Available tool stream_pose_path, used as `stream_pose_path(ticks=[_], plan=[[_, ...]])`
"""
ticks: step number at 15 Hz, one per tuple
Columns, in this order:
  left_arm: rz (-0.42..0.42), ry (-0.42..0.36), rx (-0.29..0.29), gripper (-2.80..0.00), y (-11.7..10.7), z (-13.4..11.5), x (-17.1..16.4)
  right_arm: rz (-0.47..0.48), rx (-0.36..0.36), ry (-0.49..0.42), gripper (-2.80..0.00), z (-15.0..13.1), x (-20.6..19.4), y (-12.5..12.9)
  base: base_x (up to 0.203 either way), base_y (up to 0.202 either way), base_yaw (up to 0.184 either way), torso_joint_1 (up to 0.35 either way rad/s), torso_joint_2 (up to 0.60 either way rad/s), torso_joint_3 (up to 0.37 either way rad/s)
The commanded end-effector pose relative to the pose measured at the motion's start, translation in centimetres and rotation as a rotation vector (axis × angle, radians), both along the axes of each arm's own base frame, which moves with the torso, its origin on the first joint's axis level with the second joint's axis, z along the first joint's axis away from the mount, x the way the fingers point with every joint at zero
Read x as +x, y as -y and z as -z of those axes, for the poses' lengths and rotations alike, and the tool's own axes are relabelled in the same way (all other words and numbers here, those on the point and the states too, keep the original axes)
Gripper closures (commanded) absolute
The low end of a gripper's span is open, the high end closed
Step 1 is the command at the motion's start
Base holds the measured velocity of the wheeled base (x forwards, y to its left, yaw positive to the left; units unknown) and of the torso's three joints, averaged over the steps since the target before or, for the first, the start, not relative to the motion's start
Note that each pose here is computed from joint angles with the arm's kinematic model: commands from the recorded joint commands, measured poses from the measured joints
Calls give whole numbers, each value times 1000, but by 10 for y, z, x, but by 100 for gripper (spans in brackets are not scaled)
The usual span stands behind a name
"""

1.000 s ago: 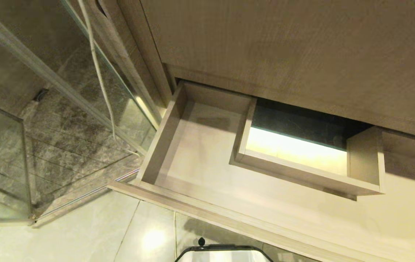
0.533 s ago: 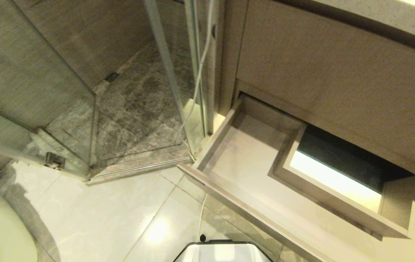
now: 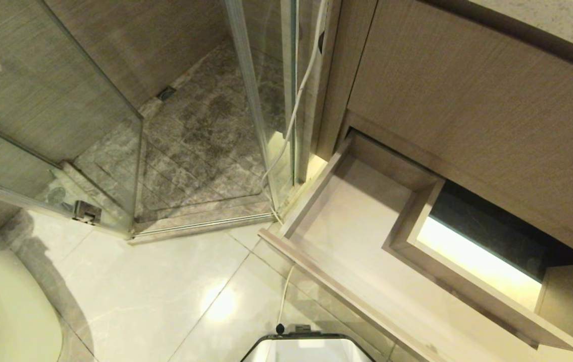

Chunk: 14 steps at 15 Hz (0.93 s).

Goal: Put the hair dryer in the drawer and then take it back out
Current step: Pick up the hairdryer

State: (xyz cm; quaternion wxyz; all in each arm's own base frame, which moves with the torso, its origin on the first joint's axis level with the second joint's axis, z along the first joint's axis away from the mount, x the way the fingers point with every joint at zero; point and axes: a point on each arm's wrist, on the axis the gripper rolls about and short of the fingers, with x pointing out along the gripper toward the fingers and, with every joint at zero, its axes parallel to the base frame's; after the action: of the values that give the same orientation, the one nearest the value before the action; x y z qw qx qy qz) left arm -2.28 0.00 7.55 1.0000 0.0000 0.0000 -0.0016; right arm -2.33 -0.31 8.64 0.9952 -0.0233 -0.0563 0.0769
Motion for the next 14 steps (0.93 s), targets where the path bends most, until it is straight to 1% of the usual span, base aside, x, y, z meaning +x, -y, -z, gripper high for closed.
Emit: stream_pose_path(ticks=[1,9,12,14], plan=[[0,-2,0,0,0,0,0,0,-1,1,0,12,0,0,0,0,0,0,0,0],[0,-2,0,0,0,0,0,-1,0,0,0,12,0,0,0,0,0,0,0,0],[0,-2,0,0,0,0,0,-1,-1,1,0,12,0,0,0,0,0,178,-318,-141],[0,-2,0,0,0,0,0,-1,-1,1,0,12,0,0,-1,0,135,261,-474,-220]])
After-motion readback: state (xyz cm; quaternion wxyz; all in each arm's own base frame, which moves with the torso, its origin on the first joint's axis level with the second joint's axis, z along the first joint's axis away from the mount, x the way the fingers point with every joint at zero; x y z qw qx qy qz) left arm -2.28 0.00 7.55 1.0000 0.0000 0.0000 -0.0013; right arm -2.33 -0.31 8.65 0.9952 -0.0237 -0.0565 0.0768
